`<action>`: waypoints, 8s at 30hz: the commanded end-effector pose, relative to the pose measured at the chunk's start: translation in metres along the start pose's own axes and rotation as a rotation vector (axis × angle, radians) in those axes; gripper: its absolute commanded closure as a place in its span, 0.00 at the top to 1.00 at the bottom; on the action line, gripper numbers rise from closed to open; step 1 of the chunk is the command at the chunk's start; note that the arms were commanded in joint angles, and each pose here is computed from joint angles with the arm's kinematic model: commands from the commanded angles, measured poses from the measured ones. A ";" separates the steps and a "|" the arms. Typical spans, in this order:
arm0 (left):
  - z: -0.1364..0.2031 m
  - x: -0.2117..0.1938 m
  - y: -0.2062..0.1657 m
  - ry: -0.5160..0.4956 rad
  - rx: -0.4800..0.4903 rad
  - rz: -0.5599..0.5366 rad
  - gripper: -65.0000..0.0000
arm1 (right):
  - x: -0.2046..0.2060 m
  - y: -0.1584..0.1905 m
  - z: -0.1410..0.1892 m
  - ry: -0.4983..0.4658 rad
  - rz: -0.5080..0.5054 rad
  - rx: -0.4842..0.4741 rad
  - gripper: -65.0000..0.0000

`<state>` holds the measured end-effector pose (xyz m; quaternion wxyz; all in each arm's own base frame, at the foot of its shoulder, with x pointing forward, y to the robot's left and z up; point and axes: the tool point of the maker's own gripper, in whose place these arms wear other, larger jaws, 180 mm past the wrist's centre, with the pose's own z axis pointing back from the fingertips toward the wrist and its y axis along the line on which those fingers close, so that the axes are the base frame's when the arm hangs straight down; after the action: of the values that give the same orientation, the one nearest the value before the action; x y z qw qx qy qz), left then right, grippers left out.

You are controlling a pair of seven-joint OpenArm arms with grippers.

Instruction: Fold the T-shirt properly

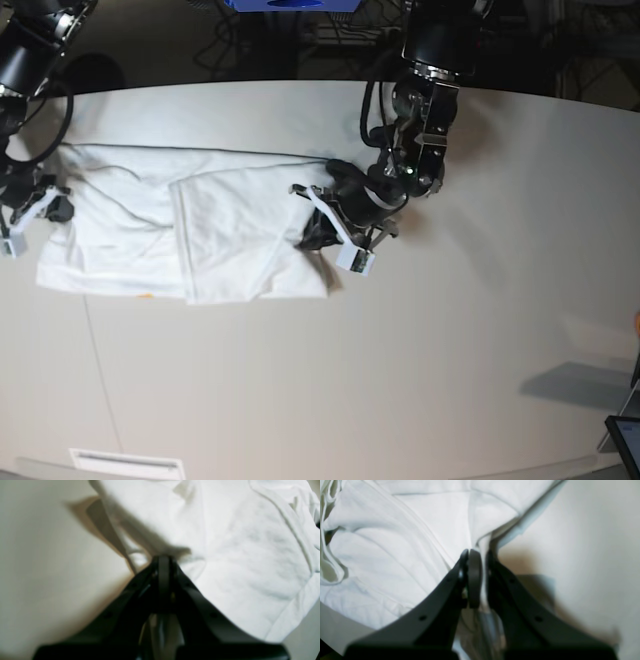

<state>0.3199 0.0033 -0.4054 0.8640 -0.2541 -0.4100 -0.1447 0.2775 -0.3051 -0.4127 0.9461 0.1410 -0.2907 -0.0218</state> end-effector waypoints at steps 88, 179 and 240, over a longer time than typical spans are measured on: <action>-0.019 0.038 -0.015 -0.025 -0.003 0.020 0.00 | 0.113 0.040 0.108 -0.198 0.549 -0.518 0.00; -0.071 0.026 -0.038 0.097 -0.067 0.029 0.00 | 0.093 0.143 0.073 -0.484 0.703 -0.193 0.00; 0.034 0.030 0.073 0.023 0.162 -0.036 0.00 | 0.099 0.098 0.094 -0.591 0.499 -0.453 0.95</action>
<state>0.3401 0.0823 -0.4020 0.8955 -0.1719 -0.3901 -0.1276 0.2976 -0.2456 -0.2757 0.8261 -0.1480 -0.5327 0.1092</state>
